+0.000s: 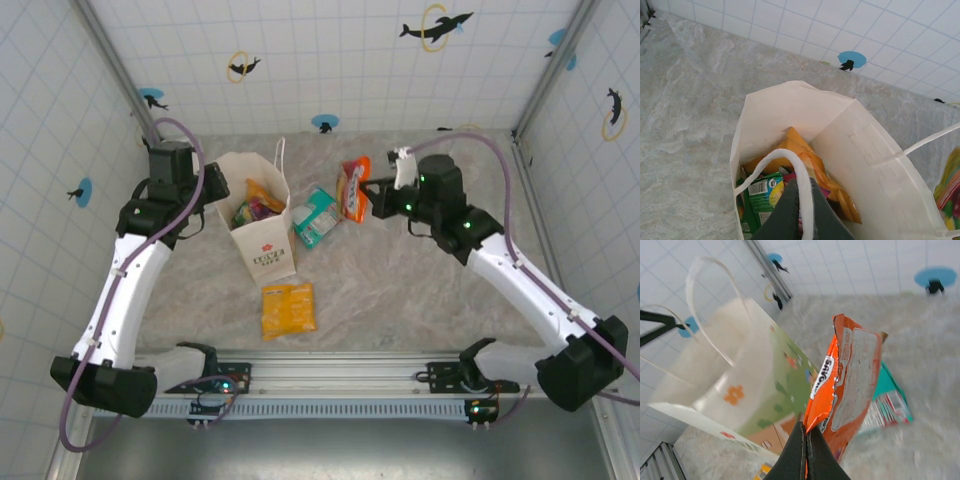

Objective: Place the snacks into the paper bag

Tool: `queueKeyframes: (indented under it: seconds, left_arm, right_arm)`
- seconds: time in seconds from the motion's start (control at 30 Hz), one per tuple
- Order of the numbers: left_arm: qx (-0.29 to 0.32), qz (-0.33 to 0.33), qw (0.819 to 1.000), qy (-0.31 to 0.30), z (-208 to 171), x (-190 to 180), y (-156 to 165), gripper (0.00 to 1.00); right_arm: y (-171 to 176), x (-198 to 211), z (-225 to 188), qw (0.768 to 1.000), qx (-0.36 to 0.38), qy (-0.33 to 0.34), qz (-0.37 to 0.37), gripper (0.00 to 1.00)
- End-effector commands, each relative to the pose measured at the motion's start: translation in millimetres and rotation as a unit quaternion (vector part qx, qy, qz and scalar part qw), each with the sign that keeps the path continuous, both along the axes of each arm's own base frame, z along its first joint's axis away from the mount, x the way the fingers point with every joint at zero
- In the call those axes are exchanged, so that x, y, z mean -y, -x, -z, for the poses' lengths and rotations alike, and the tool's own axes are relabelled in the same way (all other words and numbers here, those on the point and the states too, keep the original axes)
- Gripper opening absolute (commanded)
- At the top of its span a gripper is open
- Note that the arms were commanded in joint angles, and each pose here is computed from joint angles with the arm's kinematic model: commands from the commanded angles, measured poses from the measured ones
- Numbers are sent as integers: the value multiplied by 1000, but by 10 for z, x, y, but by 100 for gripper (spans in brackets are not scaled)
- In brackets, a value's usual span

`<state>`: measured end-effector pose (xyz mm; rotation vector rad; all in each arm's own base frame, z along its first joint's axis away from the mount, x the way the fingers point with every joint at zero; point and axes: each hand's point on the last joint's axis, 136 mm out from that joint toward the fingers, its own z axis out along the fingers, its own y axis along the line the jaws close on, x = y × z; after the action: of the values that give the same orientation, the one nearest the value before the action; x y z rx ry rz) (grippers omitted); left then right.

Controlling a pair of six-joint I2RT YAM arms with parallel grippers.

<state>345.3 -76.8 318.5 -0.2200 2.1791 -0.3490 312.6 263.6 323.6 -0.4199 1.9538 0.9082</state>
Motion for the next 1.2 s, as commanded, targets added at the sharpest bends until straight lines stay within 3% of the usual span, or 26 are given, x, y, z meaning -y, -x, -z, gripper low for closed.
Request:
queueKeyframes:
  seconds: [0.0,0.37,0.57,0.9,1.17]
  left_arm:
    - [24,-8,1000,4,-187,-42,7,4]
    - [33,-10,999,4,-258,-55,33,0]
    - [32,-11,999,4,-244,-56,24,0]
    - [28,-10,1000,6,-222,-46,21,0]
    - [27,-9,1000,6,-214,-42,25,0]
  right_arm:
    - [-23,-157,-713,993,113,-20,-35,0]
    - [261,-812,-1858,952,275,-68,-117,0]
    - [388,-1166,-2195,931,308,-101,-166,0]
    - [441,-1608,-2186,915,302,-145,-225,0]
    - [338,-1872,-1816,925,251,-138,-249,0]
